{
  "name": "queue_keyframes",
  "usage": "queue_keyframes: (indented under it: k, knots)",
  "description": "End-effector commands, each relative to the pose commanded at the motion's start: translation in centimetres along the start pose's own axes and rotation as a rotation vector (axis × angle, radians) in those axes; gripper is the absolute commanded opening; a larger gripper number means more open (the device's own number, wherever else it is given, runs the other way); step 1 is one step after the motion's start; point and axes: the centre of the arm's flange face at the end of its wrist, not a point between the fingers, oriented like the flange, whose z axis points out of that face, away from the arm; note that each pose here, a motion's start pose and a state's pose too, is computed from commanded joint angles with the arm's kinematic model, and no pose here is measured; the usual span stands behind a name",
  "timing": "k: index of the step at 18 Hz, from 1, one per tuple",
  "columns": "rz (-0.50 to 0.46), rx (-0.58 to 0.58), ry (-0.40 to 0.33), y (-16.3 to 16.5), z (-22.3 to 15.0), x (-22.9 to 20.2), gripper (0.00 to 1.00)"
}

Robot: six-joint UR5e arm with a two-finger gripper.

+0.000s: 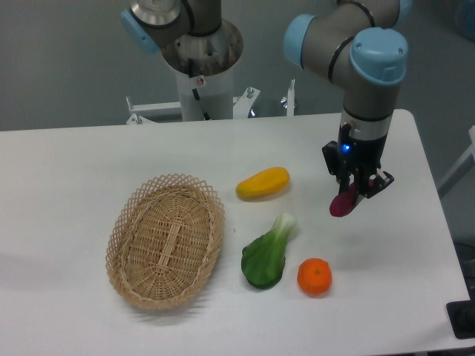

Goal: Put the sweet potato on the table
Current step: 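Lower the held purple sweet potato toward the table surface, then open the gripper to release the sweet potato on the table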

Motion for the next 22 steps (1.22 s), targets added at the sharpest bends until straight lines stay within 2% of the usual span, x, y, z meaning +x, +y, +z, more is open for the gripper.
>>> queue_keyframes:
  k: [3, 6, 9, 12, 18, 19, 20, 21, 22]
  knots:
    - [0.014, -0.013, -0.039, 0.5, 3.5, 0.3, 0.28]
    - [0.018, -0.014, -0.012, 0.8, 5.6, 0.9, 0.28]
    - [0.069, -0.017, 0.019, 1.5, 6.8, 2.0, 0.28]
    - [0.109, -0.048, 0.022, 2.7, 8.2, 3.5, 0.28]
    - [0.107, -0.065, 0.039, 3.0, 9.6, 4.3, 0.31]
    - [0.106, -0.065, 0.042, 3.0, 9.7, 4.4, 0.41]
    - [0.102, -0.065, 0.040, 3.0, 9.7, 4.3, 0.64]
    - [0.099, -0.066, 0.034, 3.0, 9.5, 4.0, 0.92]
    - [0.100, -0.066, 0.028, 3.0, 9.3, 3.8, 1.00]
